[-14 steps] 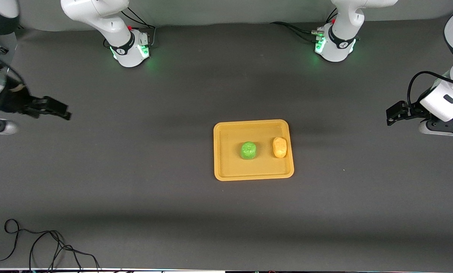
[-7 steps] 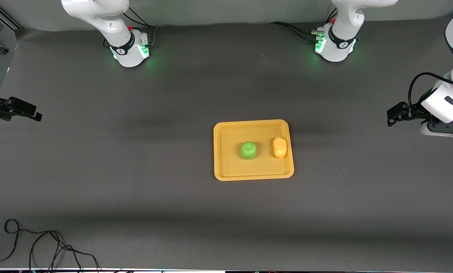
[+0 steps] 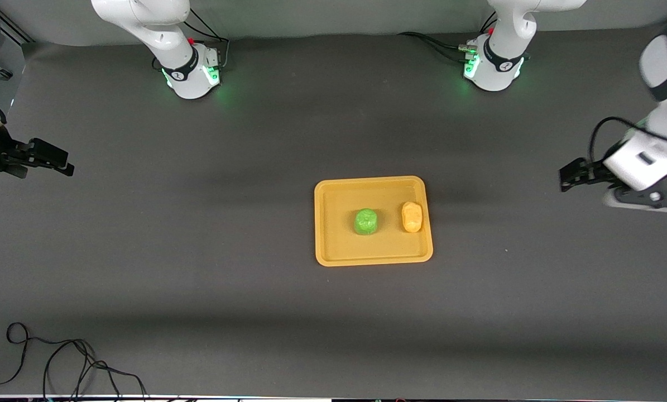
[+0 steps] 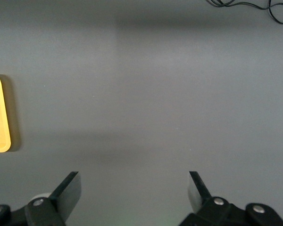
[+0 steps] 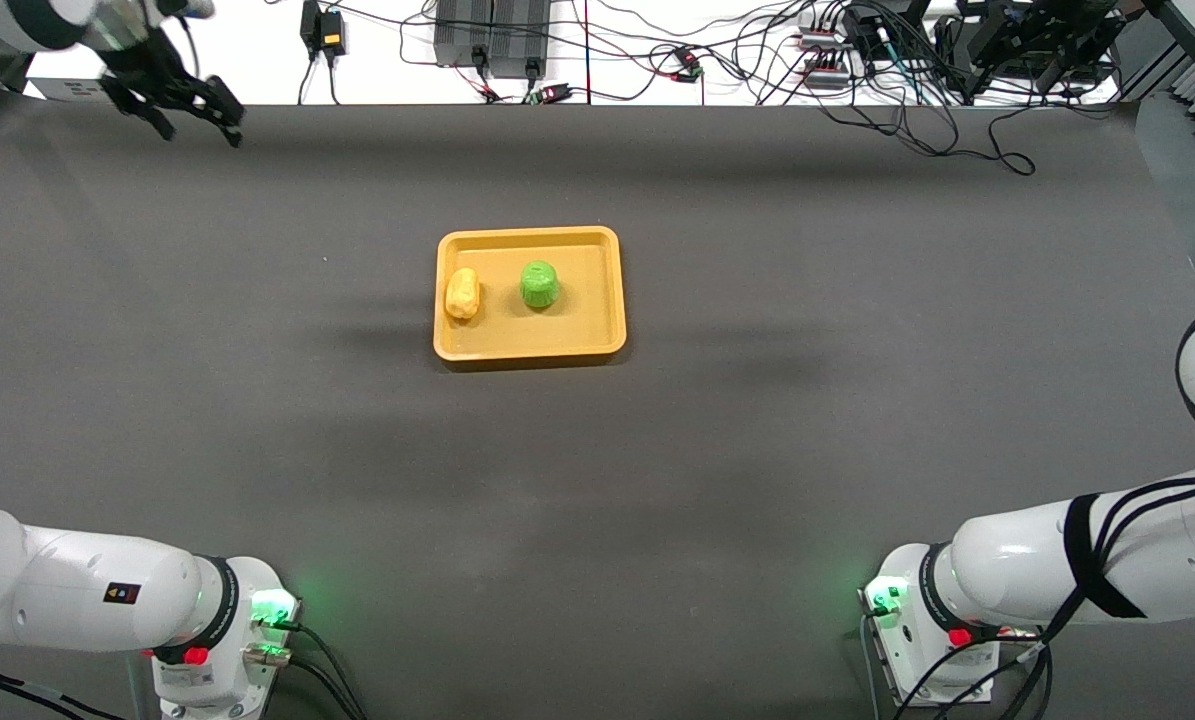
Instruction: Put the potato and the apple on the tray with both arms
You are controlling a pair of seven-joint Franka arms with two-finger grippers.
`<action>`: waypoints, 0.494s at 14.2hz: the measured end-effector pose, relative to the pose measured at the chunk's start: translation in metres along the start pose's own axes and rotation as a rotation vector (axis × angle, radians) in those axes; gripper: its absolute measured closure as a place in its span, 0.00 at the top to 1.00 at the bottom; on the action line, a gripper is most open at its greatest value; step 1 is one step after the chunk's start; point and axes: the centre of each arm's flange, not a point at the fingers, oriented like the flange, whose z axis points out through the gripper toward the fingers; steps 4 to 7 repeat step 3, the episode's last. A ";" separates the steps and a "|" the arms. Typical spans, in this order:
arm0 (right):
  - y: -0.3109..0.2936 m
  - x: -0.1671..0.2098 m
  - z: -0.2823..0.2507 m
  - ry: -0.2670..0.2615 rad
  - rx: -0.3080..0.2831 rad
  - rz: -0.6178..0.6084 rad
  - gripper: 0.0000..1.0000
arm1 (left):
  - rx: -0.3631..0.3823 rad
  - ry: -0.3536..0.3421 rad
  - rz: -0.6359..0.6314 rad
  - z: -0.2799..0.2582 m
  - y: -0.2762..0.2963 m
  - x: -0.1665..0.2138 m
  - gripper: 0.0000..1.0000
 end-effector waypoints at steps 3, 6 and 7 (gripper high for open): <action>0.000 0.000 -0.004 0.008 0.000 0.000 1.00 | -0.045 -0.051 0.010 0.041 0.040 0.001 1.00; 0.000 0.000 -0.004 0.008 0.000 0.000 1.00 | -0.045 -0.051 0.010 0.041 0.040 0.001 1.00; 0.000 0.000 -0.004 0.008 0.000 0.000 1.00 | -0.045 -0.051 0.010 0.041 0.040 0.001 1.00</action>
